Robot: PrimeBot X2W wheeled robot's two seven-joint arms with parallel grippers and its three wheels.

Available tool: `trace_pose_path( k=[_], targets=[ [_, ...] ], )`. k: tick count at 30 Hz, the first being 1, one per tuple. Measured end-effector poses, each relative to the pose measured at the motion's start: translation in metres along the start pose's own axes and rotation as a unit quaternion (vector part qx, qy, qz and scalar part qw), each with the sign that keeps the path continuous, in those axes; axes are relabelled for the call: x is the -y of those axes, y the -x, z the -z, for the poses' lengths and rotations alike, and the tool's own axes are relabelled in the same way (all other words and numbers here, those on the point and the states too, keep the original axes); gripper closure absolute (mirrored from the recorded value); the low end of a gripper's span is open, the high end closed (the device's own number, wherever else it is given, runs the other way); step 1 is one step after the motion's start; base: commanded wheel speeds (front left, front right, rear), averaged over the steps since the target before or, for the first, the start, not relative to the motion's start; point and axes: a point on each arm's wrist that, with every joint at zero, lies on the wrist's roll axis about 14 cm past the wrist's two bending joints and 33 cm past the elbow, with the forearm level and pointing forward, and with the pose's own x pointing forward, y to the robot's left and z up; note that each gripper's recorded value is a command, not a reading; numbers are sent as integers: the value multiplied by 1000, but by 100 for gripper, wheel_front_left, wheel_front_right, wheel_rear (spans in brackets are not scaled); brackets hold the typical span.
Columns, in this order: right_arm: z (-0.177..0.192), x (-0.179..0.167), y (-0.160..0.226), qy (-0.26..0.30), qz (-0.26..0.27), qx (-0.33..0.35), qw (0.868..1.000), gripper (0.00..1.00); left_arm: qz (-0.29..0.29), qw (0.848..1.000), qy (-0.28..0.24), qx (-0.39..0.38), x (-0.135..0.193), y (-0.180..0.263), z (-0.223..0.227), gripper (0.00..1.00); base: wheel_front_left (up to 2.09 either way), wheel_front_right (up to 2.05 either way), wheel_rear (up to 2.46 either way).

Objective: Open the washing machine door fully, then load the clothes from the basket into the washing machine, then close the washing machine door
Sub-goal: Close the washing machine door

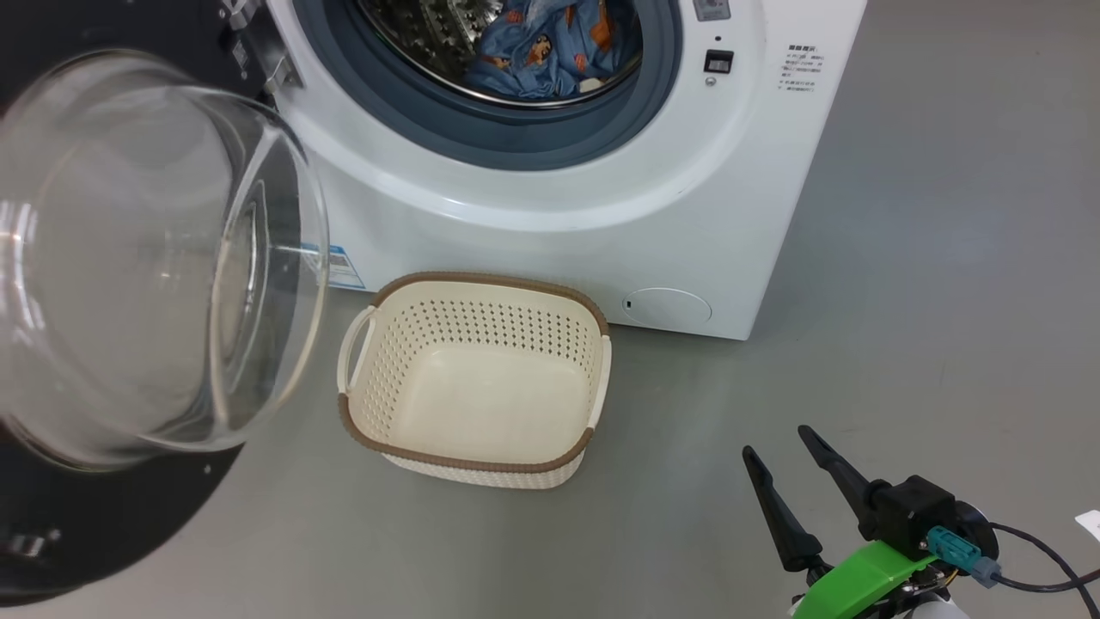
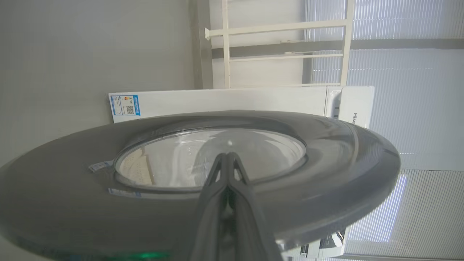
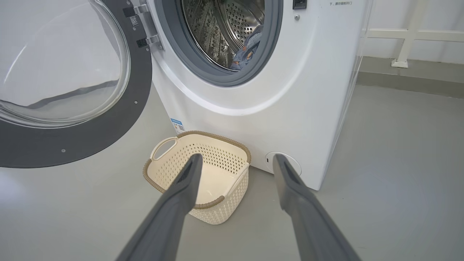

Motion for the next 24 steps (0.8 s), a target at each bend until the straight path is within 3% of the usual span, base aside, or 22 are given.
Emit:
trace_pose_path(
  k=[13,24],
  targets=[
    [-4,3,8,-10,16,7,1000,0,41,986,40,-158,15,12,82,100,0,0,0],
    [-3,13,16,-16,37,7,999,0,97,951,64,-288,41,13,165,100,0,0,0]
  ],
)
